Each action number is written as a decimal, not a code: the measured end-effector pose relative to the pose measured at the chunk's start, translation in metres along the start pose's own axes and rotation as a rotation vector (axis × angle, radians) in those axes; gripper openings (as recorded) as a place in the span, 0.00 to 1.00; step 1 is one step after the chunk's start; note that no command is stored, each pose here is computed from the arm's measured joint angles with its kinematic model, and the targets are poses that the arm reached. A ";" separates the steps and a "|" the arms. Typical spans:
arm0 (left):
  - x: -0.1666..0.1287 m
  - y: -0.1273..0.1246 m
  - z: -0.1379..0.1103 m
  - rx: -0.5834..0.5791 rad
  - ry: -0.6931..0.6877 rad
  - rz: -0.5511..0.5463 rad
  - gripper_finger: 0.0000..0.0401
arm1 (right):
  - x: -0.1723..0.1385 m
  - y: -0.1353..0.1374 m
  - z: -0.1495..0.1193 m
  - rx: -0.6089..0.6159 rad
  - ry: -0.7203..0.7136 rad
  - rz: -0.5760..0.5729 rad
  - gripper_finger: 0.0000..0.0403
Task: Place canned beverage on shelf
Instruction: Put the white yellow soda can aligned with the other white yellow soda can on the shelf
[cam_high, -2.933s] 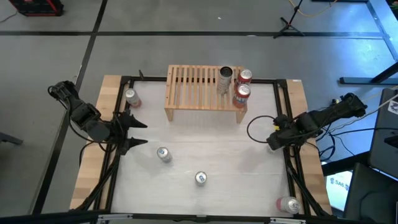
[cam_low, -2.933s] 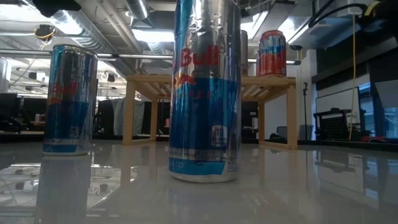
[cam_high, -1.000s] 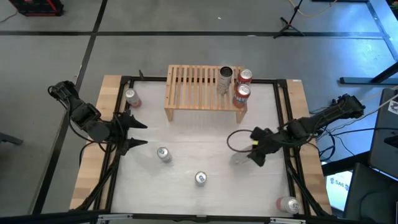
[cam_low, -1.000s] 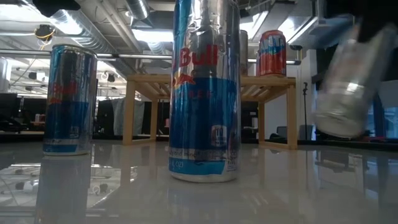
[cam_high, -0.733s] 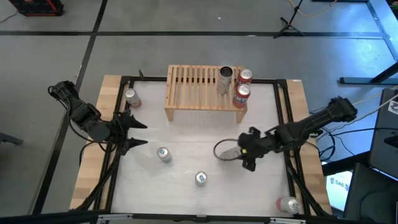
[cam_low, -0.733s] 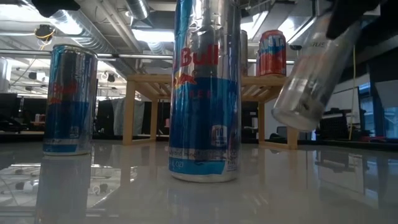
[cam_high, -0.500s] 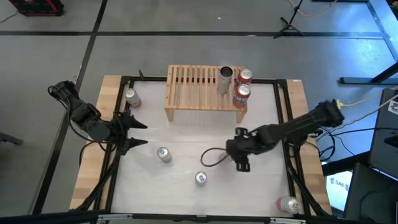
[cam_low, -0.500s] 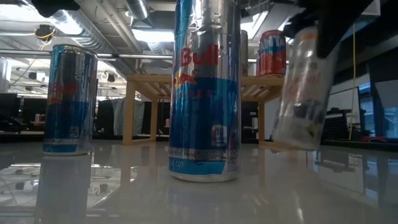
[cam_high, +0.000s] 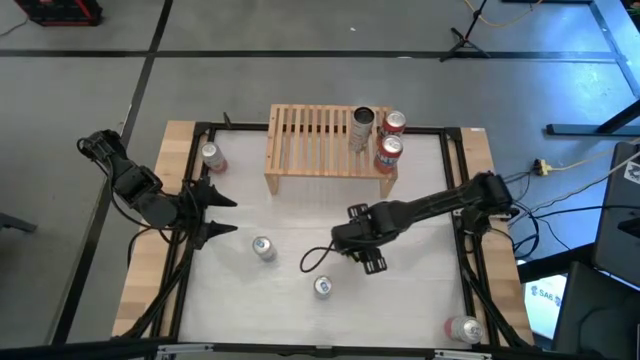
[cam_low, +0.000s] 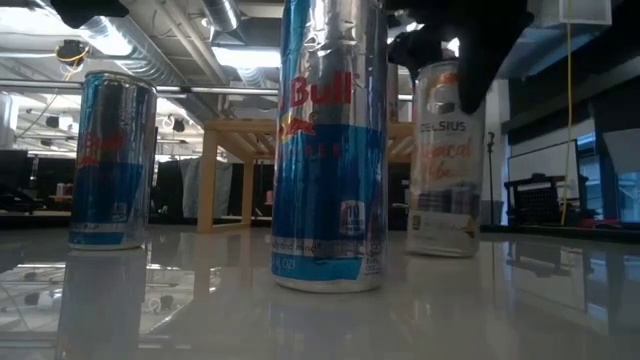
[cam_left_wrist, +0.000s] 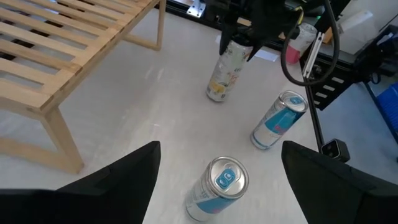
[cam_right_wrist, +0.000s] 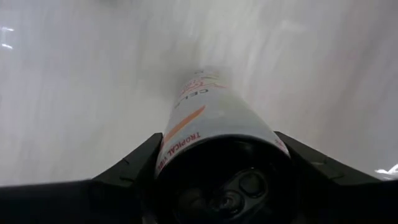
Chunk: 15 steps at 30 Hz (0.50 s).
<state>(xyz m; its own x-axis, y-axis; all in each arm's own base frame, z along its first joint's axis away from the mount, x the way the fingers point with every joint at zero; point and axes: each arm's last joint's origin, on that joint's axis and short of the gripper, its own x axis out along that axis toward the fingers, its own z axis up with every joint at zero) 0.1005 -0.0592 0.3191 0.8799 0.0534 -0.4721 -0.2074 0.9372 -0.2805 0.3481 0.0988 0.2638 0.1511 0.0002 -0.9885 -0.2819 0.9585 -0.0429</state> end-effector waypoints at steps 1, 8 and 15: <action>0.000 0.000 0.000 0.000 0.000 0.000 0.81 | 0.000 0.000 0.001 0.000 -0.002 -0.003 0.57; 0.000 0.000 0.000 0.001 0.000 0.000 0.81 | 0.002 0.000 0.002 0.031 0.005 -0.008 0.89; 0.000 0.000 0.000 0.002 0.001 0.000 0.81 | -0.017 -0.001 0.006 0.112 -0.026 -0.006 0.90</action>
<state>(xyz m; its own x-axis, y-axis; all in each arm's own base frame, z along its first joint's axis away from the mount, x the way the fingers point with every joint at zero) 0.1005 -0.0592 0.3190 0.8795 0.0536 -0.4728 -0.2069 0.9379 -0.2786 0.3518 0.1001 0.2812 0.1768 0.0006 -0.9842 -0.1738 0.9843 -0.0306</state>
